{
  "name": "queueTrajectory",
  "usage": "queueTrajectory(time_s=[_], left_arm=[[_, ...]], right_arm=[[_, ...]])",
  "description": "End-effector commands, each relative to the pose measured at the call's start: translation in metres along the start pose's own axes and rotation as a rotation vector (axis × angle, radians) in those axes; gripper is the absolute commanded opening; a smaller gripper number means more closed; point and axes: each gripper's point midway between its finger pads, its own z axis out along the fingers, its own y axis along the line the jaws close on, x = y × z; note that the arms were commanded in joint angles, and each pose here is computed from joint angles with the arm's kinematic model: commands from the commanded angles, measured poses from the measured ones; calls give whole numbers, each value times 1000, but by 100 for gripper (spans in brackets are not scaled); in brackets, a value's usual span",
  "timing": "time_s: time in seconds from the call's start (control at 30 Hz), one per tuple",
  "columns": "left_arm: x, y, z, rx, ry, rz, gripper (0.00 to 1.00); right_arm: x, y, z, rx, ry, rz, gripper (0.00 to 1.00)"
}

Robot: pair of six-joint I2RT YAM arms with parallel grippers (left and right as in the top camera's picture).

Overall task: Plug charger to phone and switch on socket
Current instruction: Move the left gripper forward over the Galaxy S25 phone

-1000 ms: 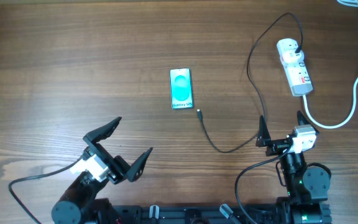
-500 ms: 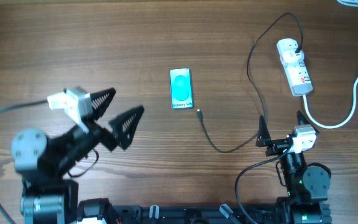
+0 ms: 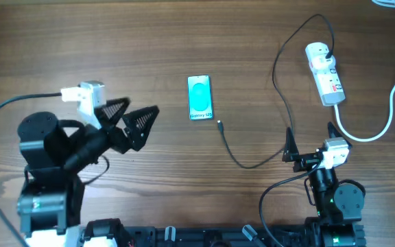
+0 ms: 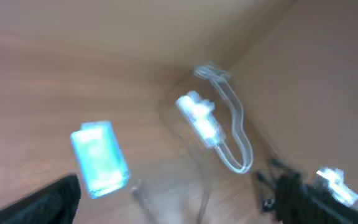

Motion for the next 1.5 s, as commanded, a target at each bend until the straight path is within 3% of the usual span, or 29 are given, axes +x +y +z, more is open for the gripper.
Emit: queueTrajectory(time_s=[0.0,0.1,0.33,0.47,0.57,0.67,0.73,0.83,1.3,1.47], left_arm=[[-21,37,-25,-412,-30,78,100],[0,45,-23,-568,143,32,100],[69,13,47,-297,525,-45,100],[111,31,64,-427,694,-184,100],[146,48,74,-576,818,-204,100],[176,54,92,-617,915,-190,100],[183,62,105,-633,922,-176,100],[173,82,118,-737,817,-204,100],[133,72,172,-588,582,-183,100],[128,81,170,-635,554,-158,100]], right_arm=[[0,0,0,2,-4,-12,100],[0,0,0,2,-4,-12,100],[-1,0,0,2,-4,-12,100],[-1,0,0,2,-4,-12,100],[-1,0,0,2,-4,-13,100],[0,0,0,2,-4,-12,100],[-1,0,0,2,-4,-12,100],[-1,0,0,2,-4,-12,100],[-1,0,0,2,-4,-12,100],[0,0,0,2,-4,-12,100]])
